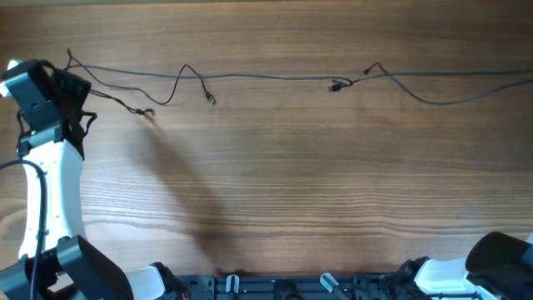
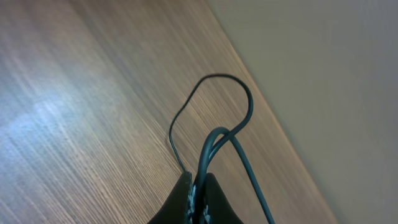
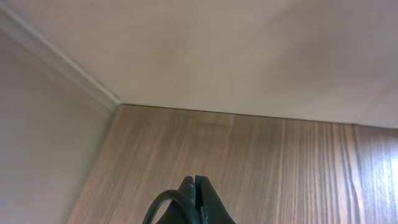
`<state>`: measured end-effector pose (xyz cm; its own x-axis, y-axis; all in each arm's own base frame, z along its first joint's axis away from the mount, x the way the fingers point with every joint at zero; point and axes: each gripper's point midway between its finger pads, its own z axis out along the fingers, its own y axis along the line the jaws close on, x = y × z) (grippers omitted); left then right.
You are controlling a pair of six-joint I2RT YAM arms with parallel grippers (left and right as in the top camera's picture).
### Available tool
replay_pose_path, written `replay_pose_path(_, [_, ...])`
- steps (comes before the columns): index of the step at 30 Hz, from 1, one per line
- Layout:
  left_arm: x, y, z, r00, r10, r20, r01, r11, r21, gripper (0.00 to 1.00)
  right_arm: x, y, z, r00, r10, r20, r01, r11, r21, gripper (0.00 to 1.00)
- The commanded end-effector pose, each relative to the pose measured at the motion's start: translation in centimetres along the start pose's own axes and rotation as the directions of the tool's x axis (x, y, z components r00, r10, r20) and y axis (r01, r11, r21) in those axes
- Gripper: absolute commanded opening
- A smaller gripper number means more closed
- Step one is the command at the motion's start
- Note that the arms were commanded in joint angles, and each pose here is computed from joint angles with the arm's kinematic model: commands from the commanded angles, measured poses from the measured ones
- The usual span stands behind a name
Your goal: Untangle cables
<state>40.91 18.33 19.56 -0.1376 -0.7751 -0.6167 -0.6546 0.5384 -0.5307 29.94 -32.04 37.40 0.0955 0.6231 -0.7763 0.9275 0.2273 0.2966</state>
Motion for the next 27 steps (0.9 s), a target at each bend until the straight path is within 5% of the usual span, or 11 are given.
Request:
replay_pose_path(1, [-3.1,2.5,-0.8,0.984,-0.138,0.109,0.145,0.988,-0.06,0.04,-1.9,-2.9,0.7,0.994,0.103,0.033,-0.105,0.992,0.066,0.04])
replay_pose_path(7, [-3.7,1.4,-0.8,0.981,-0.175,0.088,0.174,0.984,0.025,0.04,-1.8,-2.9,1.2,0.99,0.139,-0.021,-0.139,0.99,0.003,0.04])
replay_pose_path(10, [-2.2,-2.9,-1.0,0.99,-0.139,-0.005,0.137,0.972,0.19,0.04,-0.6,1.8,0.5,0.991,0.064,-0.117,-0.088,0.971,-0.222,0.04])
replay_pose_path(12, [0.3,-7.8,-2.2,0.992,-0.059,-0.115,0.099,0.92,0.379,0.04,1.0,7.5,-2.0,0.982,-0.1,-0.162,0.003,0.858,-0.513,0.04])
replay_pose_path(13, [3.3,-12.1,-4.0,0.979,0.063,-0.196,0.053,0.843,0.535,0.04,3.2,12.3,-5.9,0.952,-0.269,-0.145,0.07,0.655,-0.753,0.04])
replay_pose_path(17, [10.4,-16.7,-7.0,0.916,0.291,-0.276,-0.026,0.73,0.682,0.04,8.9,16.5,-12.9,0.861,-0.504,-0.069,0.102,0.304,-0.947,0.04])
replay_pose_path(22, [17.4,-17.8,-8.5,0.817,0.517,-0.256,-0.201,0.671,0.714,0.04,15.6,17.8,-17.1,0.735,-0.678,0.009,0.147,0.147,-0.978,0.04])
replay_pose_path(24, [19.2,-17.2,-8.6,0.787,0.551,-0.278,-0.235,0.684,0.69,0.19,18.2,17.7,-17.4,0.679,-0.734,0.006,0.198,0.175,-0.965,0.04])
replay_pose_path(27, [20.8,-16.4,-8.9,0.749,0.586,-0.309,-0.258,0.688,0.678,0.24,21.1,16.9,-17.9,0.596,-0.803,0.006,0.264,0.188,-0.946,0.04])
